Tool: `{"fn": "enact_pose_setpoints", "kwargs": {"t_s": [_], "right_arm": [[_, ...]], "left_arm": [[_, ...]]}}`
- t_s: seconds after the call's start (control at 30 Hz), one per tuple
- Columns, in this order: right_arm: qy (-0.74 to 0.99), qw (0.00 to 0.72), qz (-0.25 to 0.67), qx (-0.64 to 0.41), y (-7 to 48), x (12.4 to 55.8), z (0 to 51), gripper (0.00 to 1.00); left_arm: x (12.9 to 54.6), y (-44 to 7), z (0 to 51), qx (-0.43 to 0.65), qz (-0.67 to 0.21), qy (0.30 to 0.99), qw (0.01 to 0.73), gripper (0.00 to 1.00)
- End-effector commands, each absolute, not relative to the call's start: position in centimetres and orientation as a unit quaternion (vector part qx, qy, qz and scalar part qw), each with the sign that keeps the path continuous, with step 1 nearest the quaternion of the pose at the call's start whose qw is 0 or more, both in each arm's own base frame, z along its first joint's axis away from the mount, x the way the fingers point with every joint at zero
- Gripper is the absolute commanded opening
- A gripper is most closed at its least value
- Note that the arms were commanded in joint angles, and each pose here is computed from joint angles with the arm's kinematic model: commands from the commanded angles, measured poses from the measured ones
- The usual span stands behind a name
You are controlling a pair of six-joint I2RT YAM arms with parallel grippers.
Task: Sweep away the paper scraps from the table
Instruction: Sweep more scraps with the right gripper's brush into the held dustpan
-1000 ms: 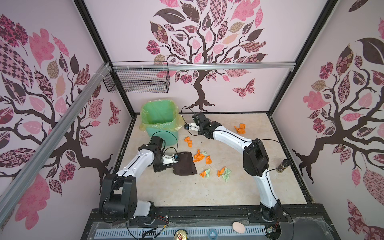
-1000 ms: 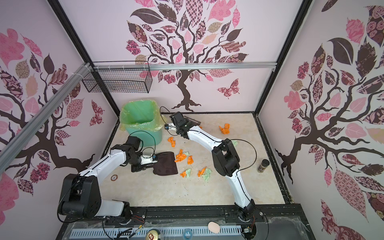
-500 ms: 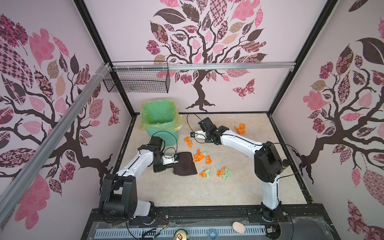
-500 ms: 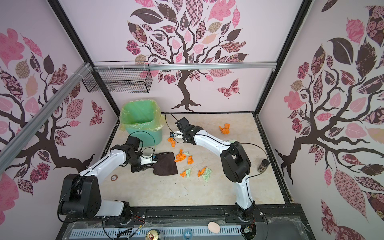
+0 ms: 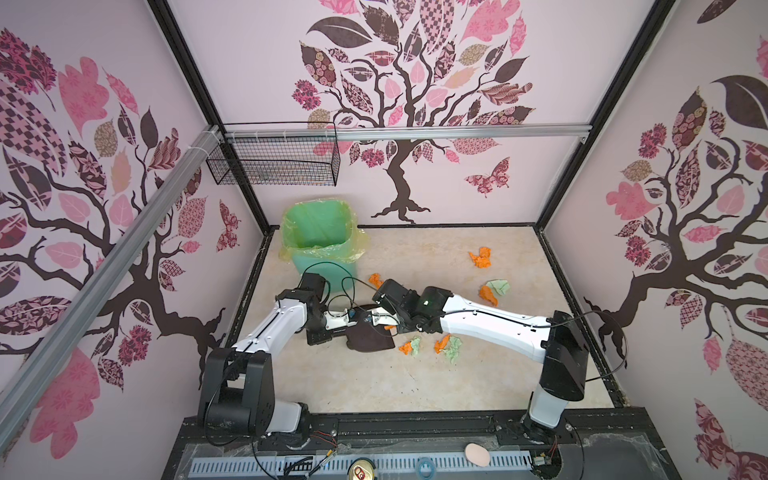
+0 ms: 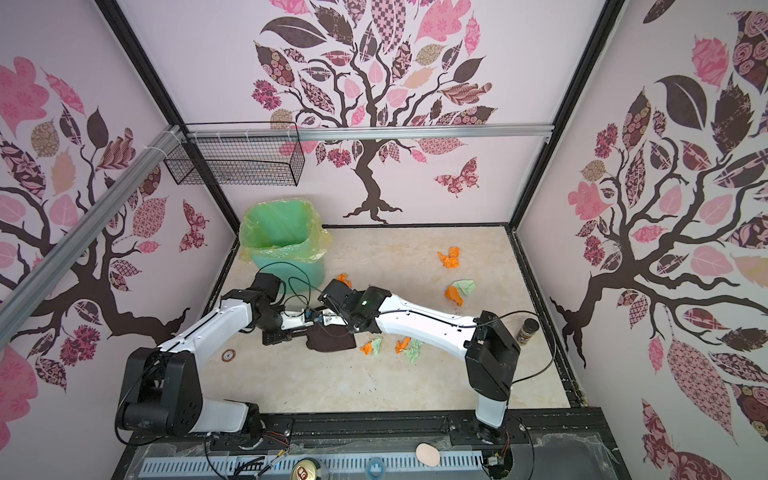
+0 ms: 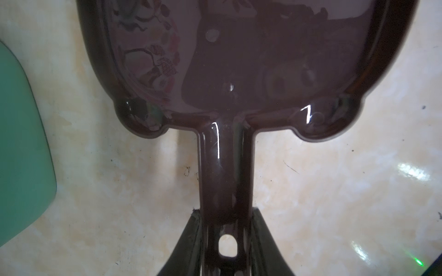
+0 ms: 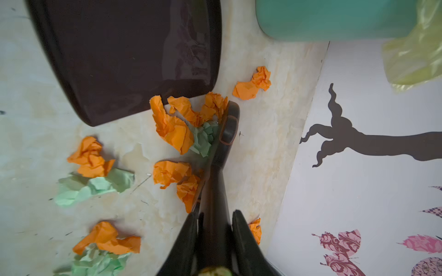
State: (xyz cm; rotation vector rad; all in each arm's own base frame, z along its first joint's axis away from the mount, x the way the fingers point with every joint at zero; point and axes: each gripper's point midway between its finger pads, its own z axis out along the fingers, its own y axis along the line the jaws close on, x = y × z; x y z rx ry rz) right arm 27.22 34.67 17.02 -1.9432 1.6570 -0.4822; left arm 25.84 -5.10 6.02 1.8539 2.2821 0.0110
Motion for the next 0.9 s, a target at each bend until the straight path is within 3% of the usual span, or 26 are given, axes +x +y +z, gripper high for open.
{"fn": "enact_pose_setpoints", "kwargs": {"t_s": [0.0, 0.2, 0.37, 0.6, 0.87], "right_arm": [[0.648, 0.281, -0.164, -0.689, 34.5, 25.7, 20.5, 0.00], [0.699, 0.308, -0.260, -0.590, 32.6, 29.0, 25.7, 0.00], [0.790, 0.287, -0.253, -0.479, 29.4, 30.2, 26.7, 0.00], [0.898, 0.195, -0.188, -0.347, 27.2, 27.1, 21.1, 0.00], [0.919, 0.156, -0.158, -0.327, 29.7, 26.4, 16.9, 0.00]], "left_arm": [[25.1, -5.3, 5.5, 0.622, -0.014, 0.778, 0.093, 0.17], [25.0, -5.2, 5.3, 0.621, -0.014, 0.779, 0.088, 0.17], [25.2, -5.3, 5.1, 0.625, -0.017, 0.776, 0.086, 0.17], [25.4, -5.6, 5.1, 0.626, -0.024, 0.774, 0.090, 0.17], [25.6, -5.7, 5.0, 0.627, -0.027, 0.774, 0.089, 0.17]]}}
